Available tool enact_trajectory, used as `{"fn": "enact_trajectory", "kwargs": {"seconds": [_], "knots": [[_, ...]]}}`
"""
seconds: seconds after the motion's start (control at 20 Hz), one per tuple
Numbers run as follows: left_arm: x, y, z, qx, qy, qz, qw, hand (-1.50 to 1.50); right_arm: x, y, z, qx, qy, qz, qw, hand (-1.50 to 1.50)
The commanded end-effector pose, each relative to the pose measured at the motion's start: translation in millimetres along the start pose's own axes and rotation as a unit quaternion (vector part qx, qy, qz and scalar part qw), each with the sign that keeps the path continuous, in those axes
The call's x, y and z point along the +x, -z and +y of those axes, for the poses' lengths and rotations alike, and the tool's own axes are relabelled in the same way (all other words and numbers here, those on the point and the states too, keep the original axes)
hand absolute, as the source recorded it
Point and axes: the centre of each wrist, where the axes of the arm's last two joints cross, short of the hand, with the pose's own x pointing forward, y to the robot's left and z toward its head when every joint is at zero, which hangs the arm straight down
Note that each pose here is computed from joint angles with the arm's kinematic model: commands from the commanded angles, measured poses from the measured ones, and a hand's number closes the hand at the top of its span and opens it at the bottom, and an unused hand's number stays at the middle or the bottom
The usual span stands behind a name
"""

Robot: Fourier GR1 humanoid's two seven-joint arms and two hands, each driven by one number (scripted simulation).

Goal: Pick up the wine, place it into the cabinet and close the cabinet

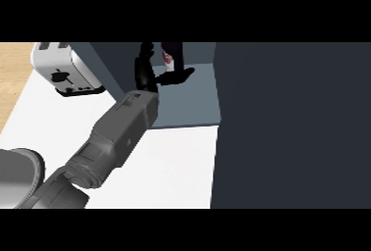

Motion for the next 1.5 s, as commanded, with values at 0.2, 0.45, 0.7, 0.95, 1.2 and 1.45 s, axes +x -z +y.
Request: {"fn": "enact_trajectory", "kwargs": {"seconds": [0.2, 0.45, 0.7, 0.95, 1.2, 1.45], "knots": [[8, 22, 22, 0.032, 0.038, -0.005, 0.9988, -1.5, 29, -20, 4, 0.011, 0.032, -0.029, 0.999, -1.5], [-2, 25, 35, 0.017, 0.02, -0.021, 0.9994, -1.5, 37, -28, 6, 0.021, 0.025, -0.03, 0.999, -1.5], [1, 12, 16, -0.032, -0.014, -0.067, 0.9971, -1.5, 28, -18, 4, 0.009, 0.029, -0.025, 0.999, -1.5], [2, 6, 8, -0.077, -0.048, -0.08, 0.9927, -1.5, 28, -20, -3, 0.01, 0.015, -0.024, 1.0, -1.5], [0, 2, 10, -0.095, -0.093, -0.098, 0.9863, -1.5, 33, -29, 5, 0.013, 0.017, -0.01, 1.0, -1.5], [7, -17, -14, -0.11, -0.127, -0.1, 0.9807, -1.5, 46, -33, 1, -0.001, 0.026, -0.025, 0.999, -1.5]]}}
